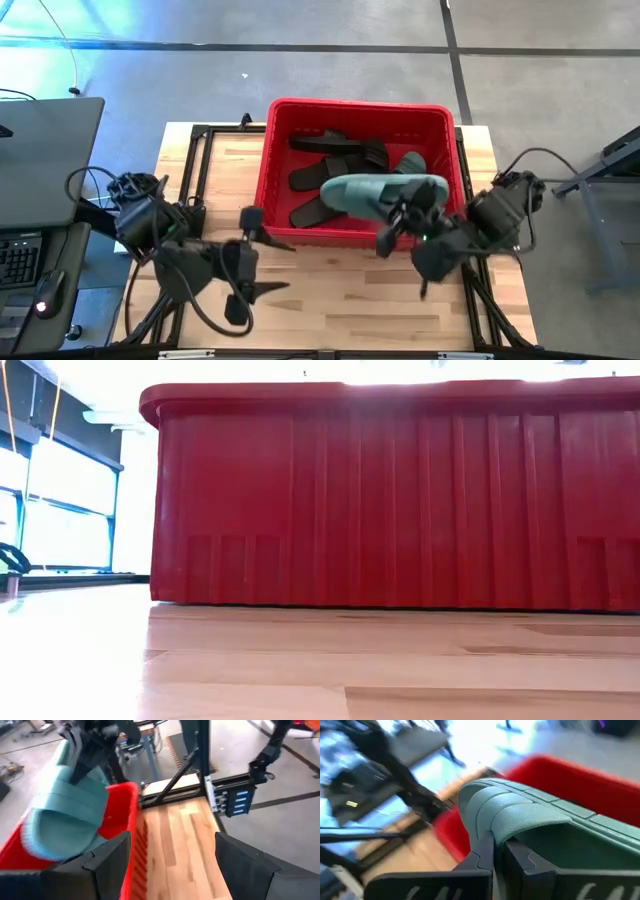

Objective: Pick and place slides into bin
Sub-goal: Put the green slide into the red bin

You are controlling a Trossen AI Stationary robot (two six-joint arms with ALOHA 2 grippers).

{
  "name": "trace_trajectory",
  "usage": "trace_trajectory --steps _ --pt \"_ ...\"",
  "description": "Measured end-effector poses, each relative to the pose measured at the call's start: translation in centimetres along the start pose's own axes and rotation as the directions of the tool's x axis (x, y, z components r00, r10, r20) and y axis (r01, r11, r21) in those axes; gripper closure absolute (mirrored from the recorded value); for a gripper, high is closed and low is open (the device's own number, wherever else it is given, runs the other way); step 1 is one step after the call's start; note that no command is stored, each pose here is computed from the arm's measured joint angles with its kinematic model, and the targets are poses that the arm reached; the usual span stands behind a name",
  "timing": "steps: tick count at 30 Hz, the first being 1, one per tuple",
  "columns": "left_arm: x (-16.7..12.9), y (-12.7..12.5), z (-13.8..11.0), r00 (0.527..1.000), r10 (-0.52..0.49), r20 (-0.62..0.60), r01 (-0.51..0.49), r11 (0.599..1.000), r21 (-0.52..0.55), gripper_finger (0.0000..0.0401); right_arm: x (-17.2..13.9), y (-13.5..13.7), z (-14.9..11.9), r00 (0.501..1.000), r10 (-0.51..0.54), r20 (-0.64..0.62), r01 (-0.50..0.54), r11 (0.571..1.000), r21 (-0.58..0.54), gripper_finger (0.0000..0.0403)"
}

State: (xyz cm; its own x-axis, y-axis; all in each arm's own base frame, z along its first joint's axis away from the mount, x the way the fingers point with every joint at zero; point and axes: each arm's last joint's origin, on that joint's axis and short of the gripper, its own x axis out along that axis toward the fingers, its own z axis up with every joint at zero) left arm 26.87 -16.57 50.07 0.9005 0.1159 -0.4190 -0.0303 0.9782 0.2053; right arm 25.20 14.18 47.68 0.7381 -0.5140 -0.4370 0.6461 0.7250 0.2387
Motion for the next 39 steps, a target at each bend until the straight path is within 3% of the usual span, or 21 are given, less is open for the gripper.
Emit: trace_trajectory --steps 8,14,18,23,30,39 --pt "-0.3 2.0 -0.5 0.997 0.059 -0.058 -0.058 0.998 0.022 0.013 4.1 -4.1 -0.6 0.979 -0.184 -0.087 0.189 0.98 0.059 0.0403" --pt "-0.4 3.7 -0.6 0.993 0.094 -0.076 -0.089 0.994 0.059 0.013 8.9 -7.3 -3.1 0.914 -0.316 -0.256 0.342 0.938 0.062 0.0403" --pt "-0.9 5.4 -0.8 0.988 0.124 -0.094 -0.12 0.992 0.051 0.013 12.2 -8.9 -4.8 0.901 -0.288 -0.326 0.334 0.937 0.097 0.0403" --pt "-2.0 7.6 -1.0 0.98 0.167 -0.109 -0.159 0.984 0.077 0.013 16.3 -11.1 -6.0 0.926 -0.129 -0.356 0.222 0.947 0.233 0.0403" --pt "-2.6 9.7 -1.6 0.964 0.214 -0.158 -0.197 0.974 0.112 0.013 21.0 -15.6 -8.5 0.873 0.038 -0.486 0.201 0.88 0.431 0.0403" --pt "-2.4 11.1 -2.5 0.937 0.25 -0.245 -0.22 0.965 0.144 0.013 22.3 -17.4 -11.1 0.857 0.02 -0.515 0.241 0.867 0.435 0.04"
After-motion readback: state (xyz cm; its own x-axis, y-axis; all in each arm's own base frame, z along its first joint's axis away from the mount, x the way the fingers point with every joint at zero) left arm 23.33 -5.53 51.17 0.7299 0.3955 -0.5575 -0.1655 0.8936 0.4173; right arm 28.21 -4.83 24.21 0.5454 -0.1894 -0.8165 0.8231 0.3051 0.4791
